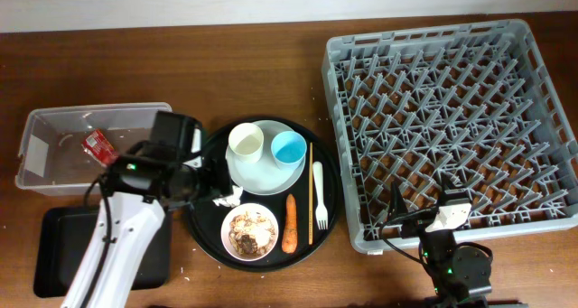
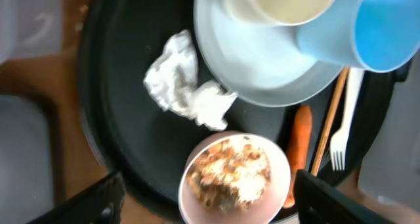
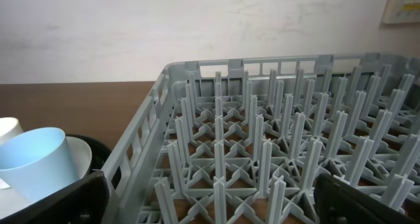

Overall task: Sort waste into correct bins and load items into the dishwasher rack
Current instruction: 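Reach the left gripper to the crumpled tissue and grasp it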

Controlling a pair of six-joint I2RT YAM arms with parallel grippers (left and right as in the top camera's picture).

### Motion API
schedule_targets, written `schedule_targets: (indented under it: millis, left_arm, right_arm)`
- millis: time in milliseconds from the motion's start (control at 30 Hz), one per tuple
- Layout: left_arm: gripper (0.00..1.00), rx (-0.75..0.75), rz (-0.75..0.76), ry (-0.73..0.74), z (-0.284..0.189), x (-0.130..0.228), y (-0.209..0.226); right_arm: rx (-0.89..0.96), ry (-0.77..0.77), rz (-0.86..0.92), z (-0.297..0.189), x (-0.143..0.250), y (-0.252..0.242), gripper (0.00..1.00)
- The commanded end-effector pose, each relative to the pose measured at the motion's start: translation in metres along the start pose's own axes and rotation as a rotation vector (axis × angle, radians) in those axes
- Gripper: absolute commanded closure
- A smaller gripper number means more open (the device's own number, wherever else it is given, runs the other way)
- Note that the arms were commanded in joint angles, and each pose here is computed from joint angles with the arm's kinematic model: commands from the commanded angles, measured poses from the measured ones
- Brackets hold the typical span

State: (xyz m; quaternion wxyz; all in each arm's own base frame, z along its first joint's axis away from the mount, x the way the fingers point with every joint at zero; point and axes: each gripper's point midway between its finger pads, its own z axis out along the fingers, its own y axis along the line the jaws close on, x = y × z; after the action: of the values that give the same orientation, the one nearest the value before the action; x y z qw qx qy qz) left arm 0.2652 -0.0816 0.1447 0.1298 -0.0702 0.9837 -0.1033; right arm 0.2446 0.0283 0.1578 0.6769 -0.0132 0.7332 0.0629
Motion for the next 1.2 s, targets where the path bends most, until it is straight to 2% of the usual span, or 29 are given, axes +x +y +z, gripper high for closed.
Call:
schedule_targets:
  millis: [0,500,933,1033,1167]
  left_arm:
    - [0.21,0.022,0.076,0.004,0.016,0.009,-0.013]
    - [0.28,-0.013,0.100,-0.040,0.051,0.009,-0.009]
    - [0.34,-0.082,0.088,0.097,0.111,0.016,0.001]
    - [0.42,-0.089,0.086,0.112,0.117,0.017,0.003]
    - [0.44,-0.089,0.087,0.112,0.117,0.017,0.003]
  right_arm:
    - [0.000,0.004,0.004,0.000,0.002,0.000,0.01]
    - [0.000,0.004,0.004,0.000,0.002,0.000,0.01]
    - [0.000,0.004,0.004,0.000,0.002,0.000,0.01]
    - [0.000,0.004,0.004,0.000,0.002,0.000,0.02]
    - [0.000,0.004,0.004,0.000,0.002,0.000,0.01]
